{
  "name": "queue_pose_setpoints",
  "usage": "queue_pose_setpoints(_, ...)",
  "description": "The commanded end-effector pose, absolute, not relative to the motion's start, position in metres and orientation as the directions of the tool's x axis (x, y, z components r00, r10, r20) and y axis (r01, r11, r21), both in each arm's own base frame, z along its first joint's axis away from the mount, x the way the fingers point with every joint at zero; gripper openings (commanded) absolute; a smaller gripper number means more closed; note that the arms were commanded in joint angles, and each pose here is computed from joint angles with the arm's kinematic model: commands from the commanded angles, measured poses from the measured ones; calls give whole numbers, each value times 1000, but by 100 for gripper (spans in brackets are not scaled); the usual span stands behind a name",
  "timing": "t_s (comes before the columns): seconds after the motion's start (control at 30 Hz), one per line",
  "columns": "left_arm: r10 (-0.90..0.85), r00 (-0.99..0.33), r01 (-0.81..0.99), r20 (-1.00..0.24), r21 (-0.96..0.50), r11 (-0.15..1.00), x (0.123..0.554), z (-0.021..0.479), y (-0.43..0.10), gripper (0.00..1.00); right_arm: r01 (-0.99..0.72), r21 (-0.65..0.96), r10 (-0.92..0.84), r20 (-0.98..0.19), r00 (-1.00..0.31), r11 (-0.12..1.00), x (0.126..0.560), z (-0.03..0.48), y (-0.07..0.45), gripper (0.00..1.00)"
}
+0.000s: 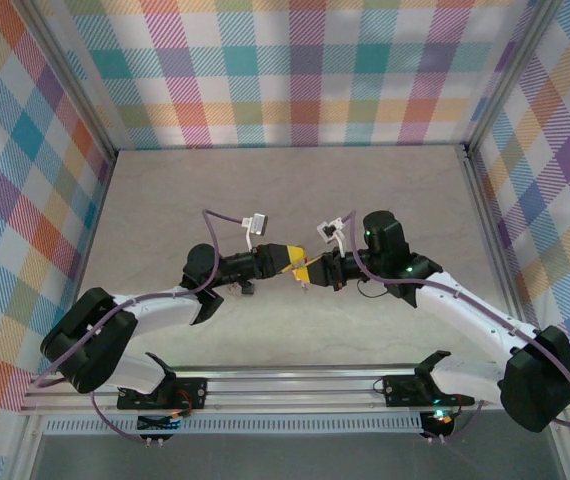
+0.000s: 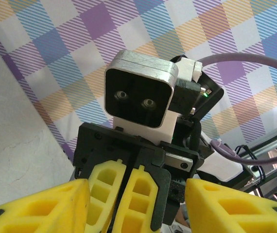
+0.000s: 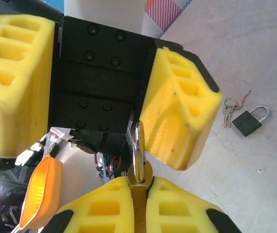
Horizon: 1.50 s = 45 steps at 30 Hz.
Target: Lock with the key
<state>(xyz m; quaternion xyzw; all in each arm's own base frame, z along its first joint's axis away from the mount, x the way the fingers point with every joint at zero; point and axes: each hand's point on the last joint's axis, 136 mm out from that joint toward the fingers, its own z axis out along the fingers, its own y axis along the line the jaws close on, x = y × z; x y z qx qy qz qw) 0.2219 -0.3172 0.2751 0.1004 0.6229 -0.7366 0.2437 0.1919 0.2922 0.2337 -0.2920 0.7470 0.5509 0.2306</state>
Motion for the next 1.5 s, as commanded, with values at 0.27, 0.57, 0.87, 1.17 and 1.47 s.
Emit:
queue_pose_setpoints(0.27,-221,-817,567,-533,-813,-133,209,289,-313,45,-718,670,-161,-700,-696,188,191,255,292,0)
queue_pose_setpoints(0.57,-201,-786,605,-585,-794,-55,204,285,-308,43,-721,672,-161,-703,-692,166,186,259,290,0)
queue_pose_setpoints(0.87,-198,-748,641,-633,-767,30,199,280,-298,37,-721,677,-158,-703,-693,150,184,260,290,0)
queue_pose_setpoints(1.17,-191,-753,637,-630,-771,30,197,276,-298,37,-720,680,-155,-703,-694,138,184,261,291,0)
queue_pose_setpoints(1.47,-185,-745,643,-641,-764,57,199,273,-297,34,-717,688,-168,-698,-697,114,179,261,291,0)
